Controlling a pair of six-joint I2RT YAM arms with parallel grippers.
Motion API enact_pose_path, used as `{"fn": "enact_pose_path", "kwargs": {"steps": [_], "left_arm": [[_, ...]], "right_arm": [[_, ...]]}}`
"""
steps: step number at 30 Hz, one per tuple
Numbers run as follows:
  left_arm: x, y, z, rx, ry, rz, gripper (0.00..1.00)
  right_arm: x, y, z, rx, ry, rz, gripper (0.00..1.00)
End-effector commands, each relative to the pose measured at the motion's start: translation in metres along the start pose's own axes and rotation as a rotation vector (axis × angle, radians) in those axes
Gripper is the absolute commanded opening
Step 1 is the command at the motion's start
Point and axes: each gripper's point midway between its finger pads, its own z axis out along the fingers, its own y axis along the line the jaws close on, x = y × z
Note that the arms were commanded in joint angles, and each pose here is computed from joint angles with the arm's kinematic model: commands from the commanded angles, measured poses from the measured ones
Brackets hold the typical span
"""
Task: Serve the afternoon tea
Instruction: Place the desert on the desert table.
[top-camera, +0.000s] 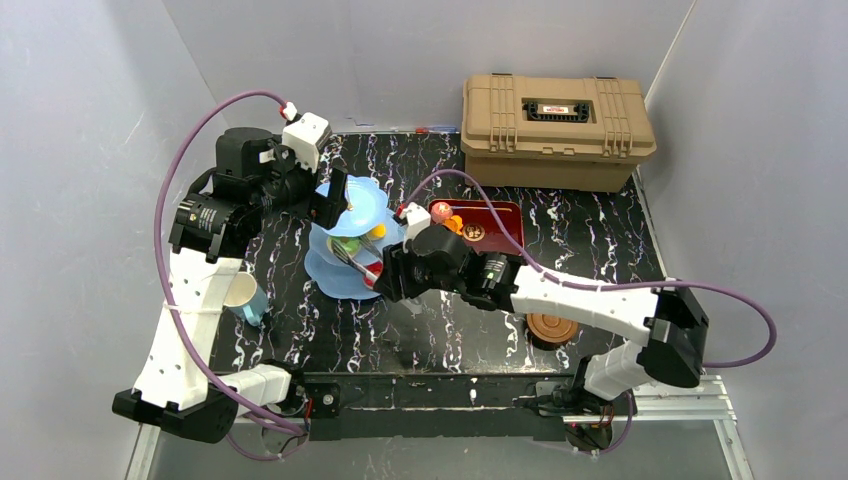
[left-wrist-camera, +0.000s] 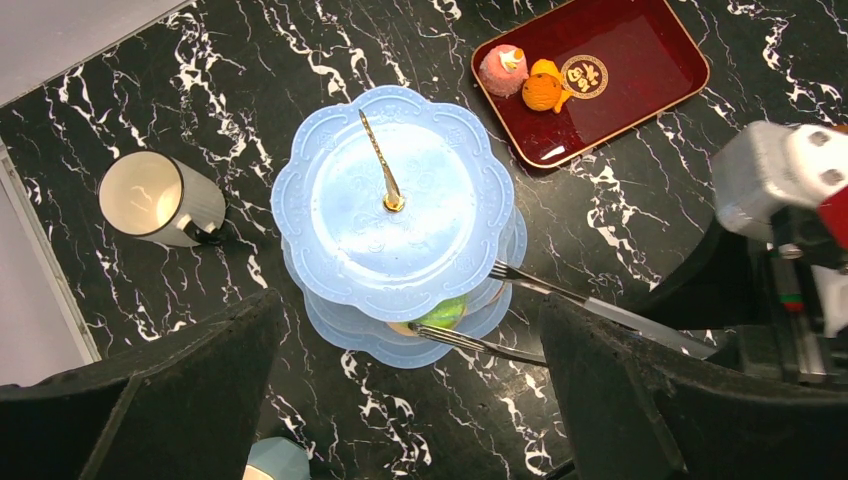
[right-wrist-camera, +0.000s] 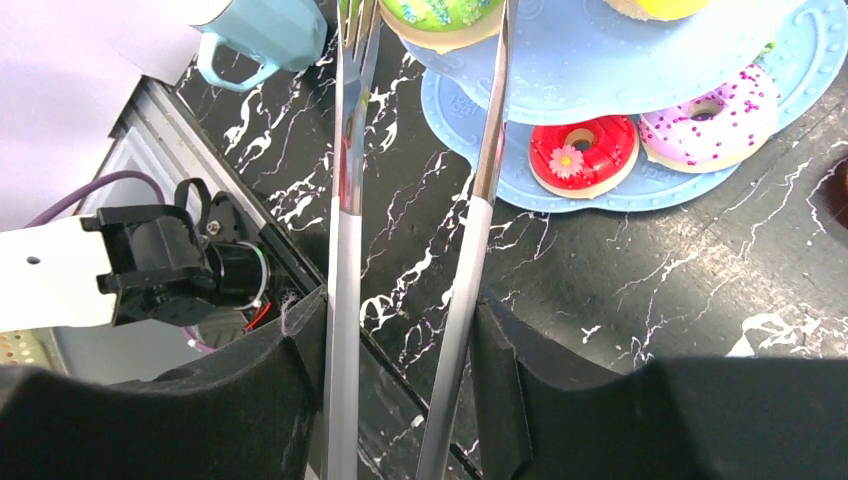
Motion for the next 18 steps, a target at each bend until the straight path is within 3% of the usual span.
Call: {"fn": "enact_pose_path", "kwargs": {"steps": [1,7,14,18], "left_arm": [[-0.0078,-0.0014,-0.0152,-0.002,-0.038,0.011,0.98],[-0.0095,-0.0013,-0.0167,-0.003,-0.040,0.018,0.98],[-0.0099,-0.0028,-0.0164,0.006,-0.041,0.010,0.98],[-0.0100,-0.0033,-0.0162,0.008,-0.040,0.008,0.98]], "right_arm": [[-0.0141,0.0139,0.0146,-0.045,-0.060,0.015,0.09],[-0.0108,0.0126,0.0222,-0.037,-0.045,0.012,0.17],[-0.0133,0.0127,0.0174,-0.030,-0.045,0.011,0.42],[-0.0156,0.0145,0.0144,-0.035,-0.047,0.008,0.47]]}}
